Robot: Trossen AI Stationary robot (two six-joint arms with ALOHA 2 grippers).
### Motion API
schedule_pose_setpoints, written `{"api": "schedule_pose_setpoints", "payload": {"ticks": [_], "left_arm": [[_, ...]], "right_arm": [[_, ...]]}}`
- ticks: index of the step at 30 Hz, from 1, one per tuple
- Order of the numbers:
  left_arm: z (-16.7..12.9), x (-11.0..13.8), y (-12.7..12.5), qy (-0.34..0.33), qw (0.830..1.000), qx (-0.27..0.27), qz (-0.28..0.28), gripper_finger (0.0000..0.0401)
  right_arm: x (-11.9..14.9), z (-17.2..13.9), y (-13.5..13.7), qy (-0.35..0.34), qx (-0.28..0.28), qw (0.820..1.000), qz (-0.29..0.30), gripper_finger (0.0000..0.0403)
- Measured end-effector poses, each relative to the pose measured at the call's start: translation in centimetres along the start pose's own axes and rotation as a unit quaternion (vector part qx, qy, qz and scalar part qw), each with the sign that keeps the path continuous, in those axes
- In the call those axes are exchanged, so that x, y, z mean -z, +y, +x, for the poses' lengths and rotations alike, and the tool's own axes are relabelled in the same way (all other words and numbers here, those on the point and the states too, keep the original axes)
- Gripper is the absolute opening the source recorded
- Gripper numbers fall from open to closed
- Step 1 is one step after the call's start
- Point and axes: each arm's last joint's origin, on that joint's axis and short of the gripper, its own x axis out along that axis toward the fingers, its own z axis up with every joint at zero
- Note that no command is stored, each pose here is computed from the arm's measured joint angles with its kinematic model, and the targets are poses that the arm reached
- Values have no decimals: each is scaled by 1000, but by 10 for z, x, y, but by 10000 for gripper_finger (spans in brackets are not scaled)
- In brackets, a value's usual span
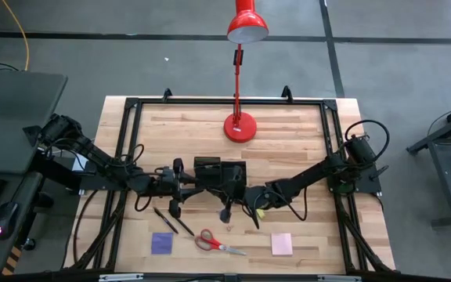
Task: Pick and place office supplies into organizer
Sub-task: Put the black pen into the desk organizer
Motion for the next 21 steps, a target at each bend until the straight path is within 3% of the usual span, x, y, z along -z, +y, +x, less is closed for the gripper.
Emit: {"api": "schedule_pose_setpoints", "payload": {"ticks": [8, 21], "left_arm": [[0, 0, 0, 1, 1000, 6, 10, 12], [0, 0, 0, 1, 1000, 9, 9, 10]], "right_arm": [[0, 0, 1, 0, -9, 1000, 2, 2], [-1, 0, 0, 2, -12, 1000, 2, 2]]}}
